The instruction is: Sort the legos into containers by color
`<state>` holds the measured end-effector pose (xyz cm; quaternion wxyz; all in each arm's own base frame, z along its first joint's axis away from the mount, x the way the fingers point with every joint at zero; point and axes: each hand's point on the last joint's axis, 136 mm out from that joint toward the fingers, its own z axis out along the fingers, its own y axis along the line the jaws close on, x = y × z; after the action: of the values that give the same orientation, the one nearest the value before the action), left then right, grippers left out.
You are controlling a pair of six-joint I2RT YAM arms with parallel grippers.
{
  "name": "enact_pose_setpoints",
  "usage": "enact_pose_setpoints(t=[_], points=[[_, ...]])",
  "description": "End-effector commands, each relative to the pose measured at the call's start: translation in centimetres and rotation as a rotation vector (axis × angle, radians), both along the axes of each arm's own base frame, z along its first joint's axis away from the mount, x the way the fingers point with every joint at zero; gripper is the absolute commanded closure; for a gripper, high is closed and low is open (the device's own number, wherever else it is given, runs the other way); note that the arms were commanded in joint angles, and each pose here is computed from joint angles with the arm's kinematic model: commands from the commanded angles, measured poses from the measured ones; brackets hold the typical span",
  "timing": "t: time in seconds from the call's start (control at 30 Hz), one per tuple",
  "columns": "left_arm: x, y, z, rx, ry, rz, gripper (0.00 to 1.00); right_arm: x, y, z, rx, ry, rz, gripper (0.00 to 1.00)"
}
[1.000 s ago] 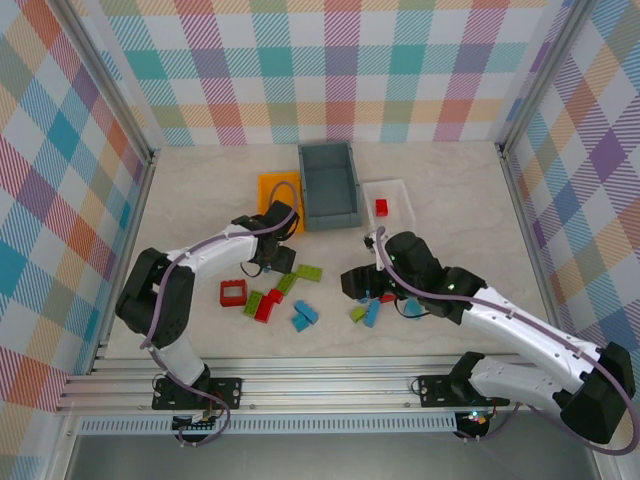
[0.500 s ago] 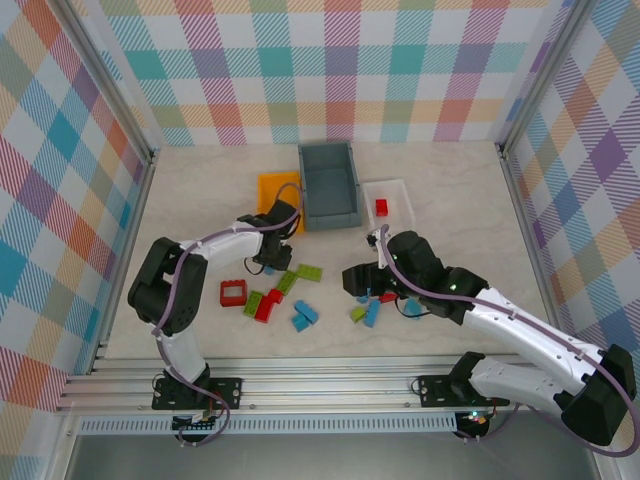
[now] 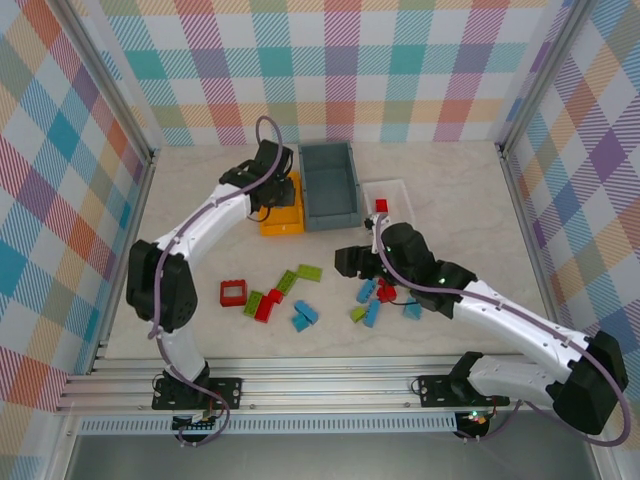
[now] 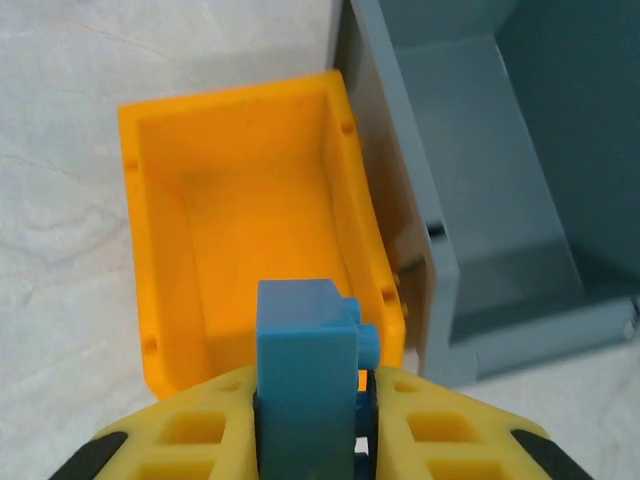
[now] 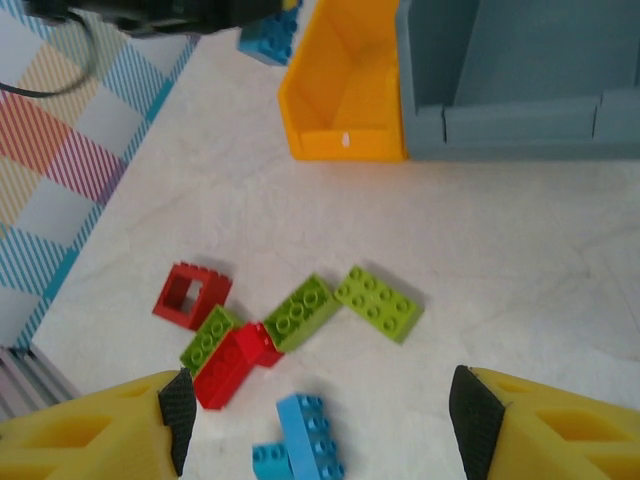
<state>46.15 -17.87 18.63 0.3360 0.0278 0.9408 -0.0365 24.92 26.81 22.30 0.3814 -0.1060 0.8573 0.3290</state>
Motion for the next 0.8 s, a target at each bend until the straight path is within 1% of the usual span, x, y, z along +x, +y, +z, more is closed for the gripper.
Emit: enact_pose_setpoints(t=[0.0, 0.13, 0.3, 0.47, 0.57, 0.6, 0.67, 0.77], points=[[1.3, 1.4, -3.6, 0.014, 0.114, 0.067, 0.75, 1.8, 1.3, 5.2, 0.105, -0.130, -0.023, 0.29], [3.0, 2.1, -5.2, 0.022, 0.147, 0.102, 0.75, 2.1, 1.5, 5.6, 0.102, -0.135, -0.029, 0.29], [3.4, 2.6, -6.2, 0.006, 0.165, 0.113, 0.74, 2.0, 1.3, 4.8, 0.086, -0.114, -0.032, 0.29], [3.5, 2.6, -7.9, -0.002, 0.205, 0.113, 0.68, 1.9, 1.4, 4.1, 0.072, -0.082, -0.029, 0.29], [3.4, 2.4, -8.3, -0.019, 0.220, 0.108, 0.62, 1.8, 1.4, 3.5, 0.055, -0.063, -0.030, 0.29], [3.4, 2.3, -8.2, -0.026, 0.220, 0.107, 0.58, 1.8, 1.4, 3.4, 0.050, -0.058, -0.030, 0.29], [3.3, 2.2, -7.7, -0.036, 0.216, 0.107, 0.54, 1.7, 1.2, 3.1, 0.037, -0.048, -0.033, 0.28], [3.2, 2.2, -5.9, -0.052, 0.186, 0.111, 0.50, 1.5, 0.9, 2.4, 0.005, -0.032, -0.029, 0.28]])
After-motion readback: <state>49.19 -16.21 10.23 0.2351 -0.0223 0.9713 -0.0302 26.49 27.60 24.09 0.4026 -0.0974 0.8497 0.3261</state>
